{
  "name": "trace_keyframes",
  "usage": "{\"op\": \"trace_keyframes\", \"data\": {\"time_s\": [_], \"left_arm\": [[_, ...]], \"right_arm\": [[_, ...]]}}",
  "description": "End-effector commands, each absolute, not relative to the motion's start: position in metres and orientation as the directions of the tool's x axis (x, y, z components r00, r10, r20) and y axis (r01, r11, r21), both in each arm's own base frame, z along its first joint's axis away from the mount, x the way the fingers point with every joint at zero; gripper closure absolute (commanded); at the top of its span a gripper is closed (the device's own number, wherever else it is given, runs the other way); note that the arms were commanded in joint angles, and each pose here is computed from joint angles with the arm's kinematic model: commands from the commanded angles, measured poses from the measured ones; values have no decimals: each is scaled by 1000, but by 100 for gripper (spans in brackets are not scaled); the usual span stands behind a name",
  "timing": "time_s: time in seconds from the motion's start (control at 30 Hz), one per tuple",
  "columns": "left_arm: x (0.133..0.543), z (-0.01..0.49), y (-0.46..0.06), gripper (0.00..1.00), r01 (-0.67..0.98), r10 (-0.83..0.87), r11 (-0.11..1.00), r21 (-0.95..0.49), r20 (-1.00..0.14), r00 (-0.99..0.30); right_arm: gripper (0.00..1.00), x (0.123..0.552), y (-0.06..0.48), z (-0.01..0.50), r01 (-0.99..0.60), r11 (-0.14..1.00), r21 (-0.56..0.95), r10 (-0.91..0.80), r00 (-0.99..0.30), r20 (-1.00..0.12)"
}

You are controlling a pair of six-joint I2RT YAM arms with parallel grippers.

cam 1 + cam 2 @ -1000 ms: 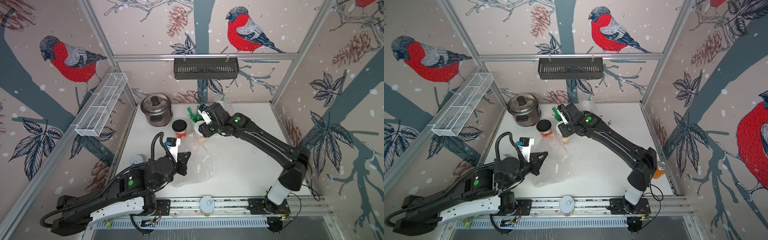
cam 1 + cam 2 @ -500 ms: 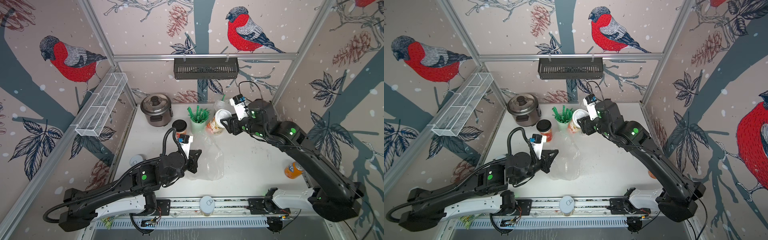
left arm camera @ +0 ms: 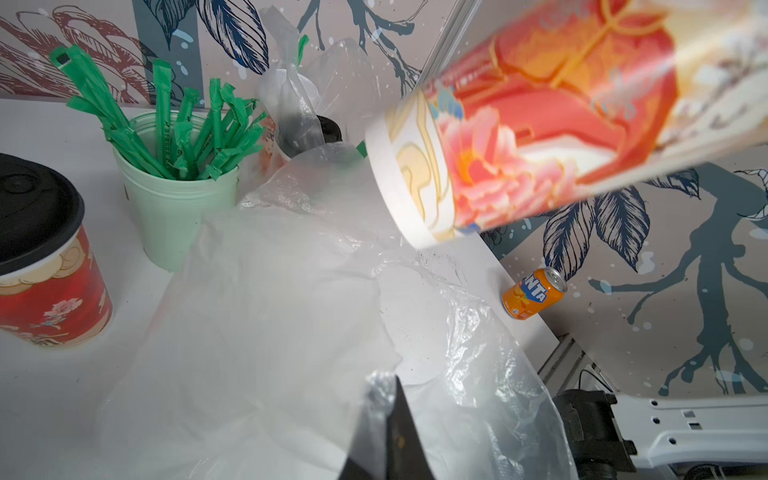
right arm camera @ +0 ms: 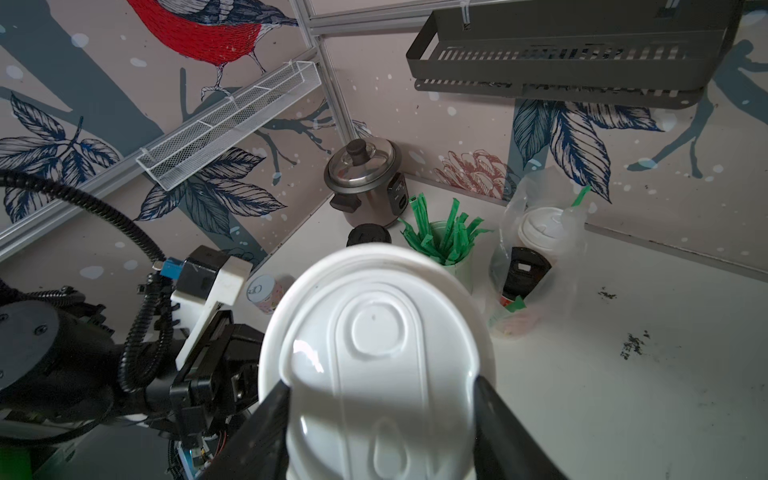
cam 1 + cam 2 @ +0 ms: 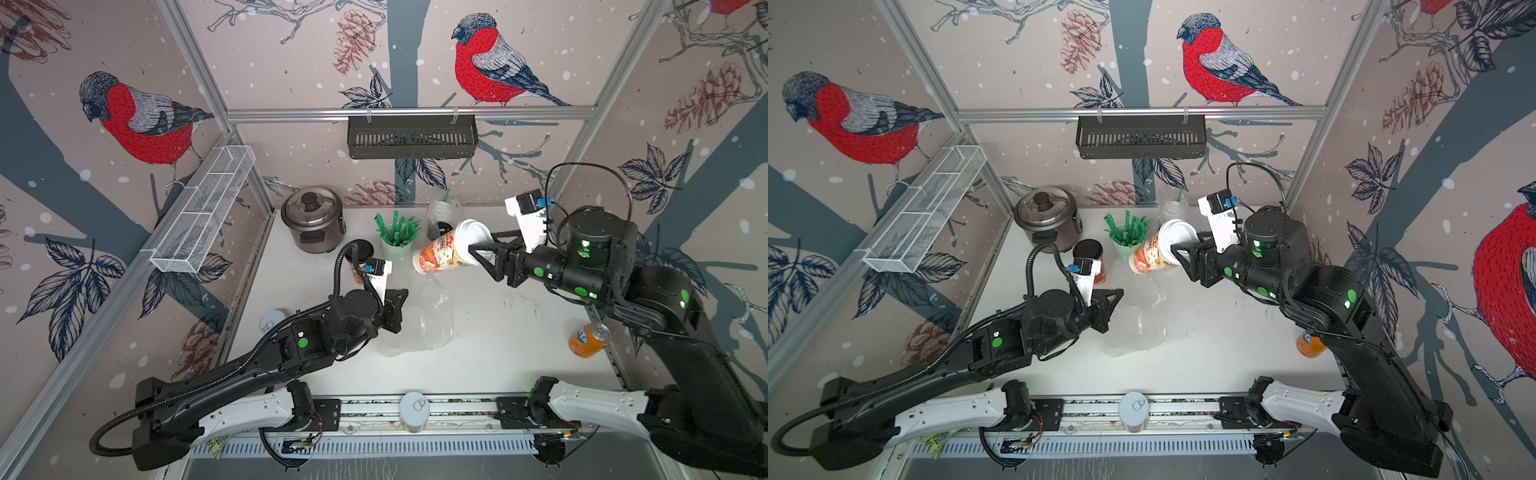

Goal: Pack milk tea into plastic carrier bags
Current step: Place the milk tea cup in the plastic carrier bag.

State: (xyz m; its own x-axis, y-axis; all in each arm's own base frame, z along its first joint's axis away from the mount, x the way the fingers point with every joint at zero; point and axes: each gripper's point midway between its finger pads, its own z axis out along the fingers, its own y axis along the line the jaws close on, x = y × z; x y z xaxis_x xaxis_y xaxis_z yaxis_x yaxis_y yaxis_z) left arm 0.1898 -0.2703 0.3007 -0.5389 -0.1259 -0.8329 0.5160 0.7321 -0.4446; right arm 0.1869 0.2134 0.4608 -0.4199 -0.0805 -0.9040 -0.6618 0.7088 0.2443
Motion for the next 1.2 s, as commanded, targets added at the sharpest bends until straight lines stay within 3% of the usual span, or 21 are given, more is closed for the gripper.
{"op": "trace_keyframes", "data": {"time_s": [0.0, 0.7, 1.17], "left_arm": [[193, 310, -274, 100, 533, -151, 711, -460, -839, -522], [204, 312, -263, 100, 466, -222, 740, -484, -831, -511], [201, 329, -268, 100, 446, -377, 633, -633, -755, -537]], "right_arm": [[52, 176, 215, 464, -672, 683, 286, -59, -442, -895], [52, 152, 237, 401, -682, 620, 387, -114, -567, -816], [52, 157, 253, 365, -678, 595, 432, -83, -586, -806]]}}
